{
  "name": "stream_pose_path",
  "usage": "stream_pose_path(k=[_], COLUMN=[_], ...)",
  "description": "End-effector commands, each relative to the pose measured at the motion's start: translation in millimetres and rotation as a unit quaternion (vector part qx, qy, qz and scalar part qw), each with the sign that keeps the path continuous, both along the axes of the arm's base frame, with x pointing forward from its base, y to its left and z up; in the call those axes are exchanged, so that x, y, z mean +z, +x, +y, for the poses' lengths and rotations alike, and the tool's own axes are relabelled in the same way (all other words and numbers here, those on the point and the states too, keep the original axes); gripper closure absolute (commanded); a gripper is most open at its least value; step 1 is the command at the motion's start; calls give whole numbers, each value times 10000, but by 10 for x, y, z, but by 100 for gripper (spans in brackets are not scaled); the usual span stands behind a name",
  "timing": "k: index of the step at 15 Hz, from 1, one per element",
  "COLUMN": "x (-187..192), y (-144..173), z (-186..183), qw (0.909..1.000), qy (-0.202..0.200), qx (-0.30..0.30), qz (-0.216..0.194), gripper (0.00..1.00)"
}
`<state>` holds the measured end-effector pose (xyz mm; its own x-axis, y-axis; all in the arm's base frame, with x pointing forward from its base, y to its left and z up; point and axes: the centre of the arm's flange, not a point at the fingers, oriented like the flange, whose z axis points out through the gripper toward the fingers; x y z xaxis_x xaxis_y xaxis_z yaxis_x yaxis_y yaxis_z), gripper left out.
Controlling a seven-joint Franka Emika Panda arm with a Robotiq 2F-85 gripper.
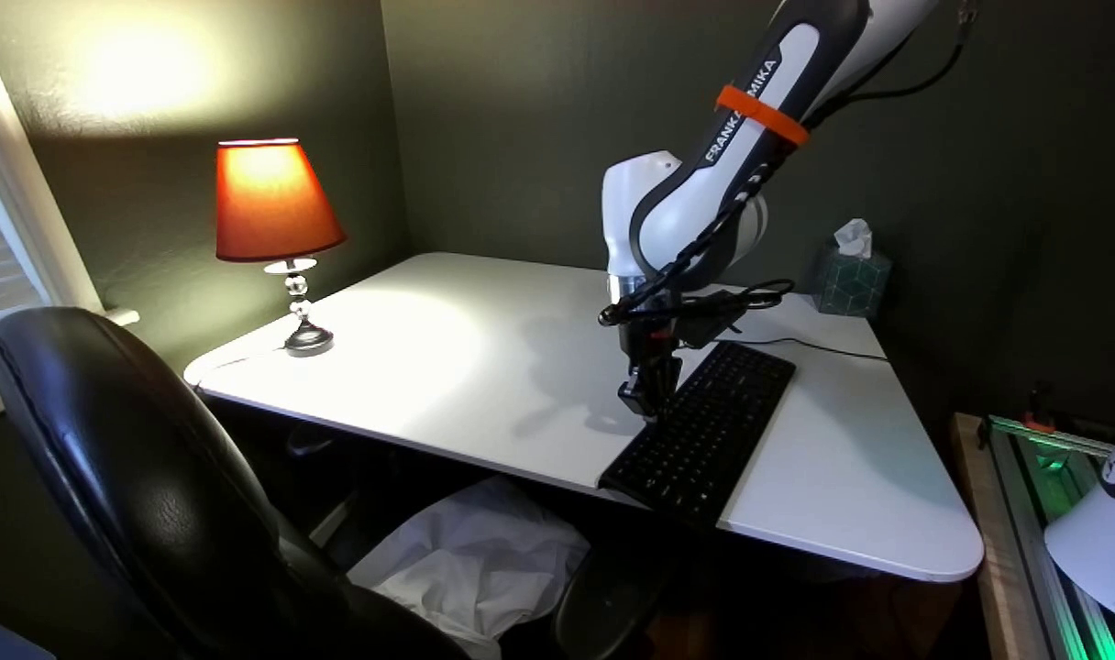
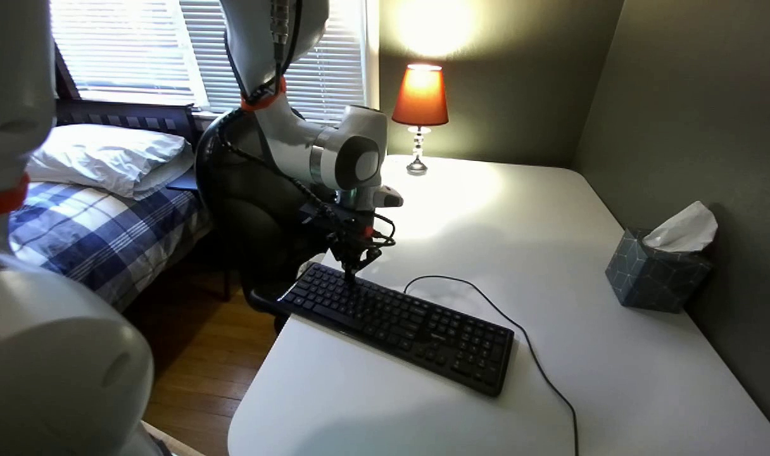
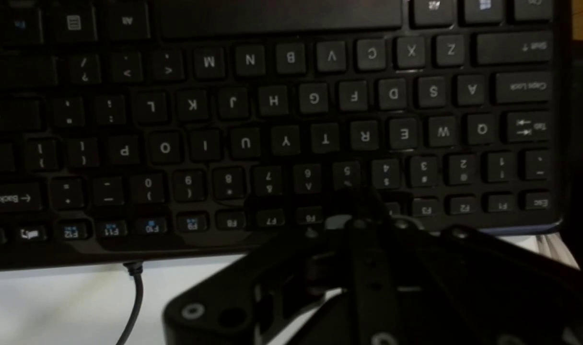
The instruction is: Press a button on the top right of the keyboard
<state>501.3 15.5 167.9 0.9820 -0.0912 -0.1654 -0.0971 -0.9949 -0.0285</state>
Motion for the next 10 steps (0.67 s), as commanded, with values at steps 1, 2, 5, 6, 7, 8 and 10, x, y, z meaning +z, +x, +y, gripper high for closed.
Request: stream_pose_path(k=[1, 2, 5, 6, 7, 8, 10], x=[-113, -115, -115, -114, -114, -115, -111], y=[23, 20, 12, 10, 8, 6, -1], z=[3, -6, -24, -27, -33, -38, -46], qw=[10000, 10000, 10000, 10000, 10000, 10000, 10000], qy=[-16, -16, -10, -7, -4, -1, -3], qx=[-49, -54, -63, -64, -66, -68, -65], qz=[-14, -10, -3, -1, 3, 8, 8], gripper=[100, 100, 100, 100, 100, 100, 100])
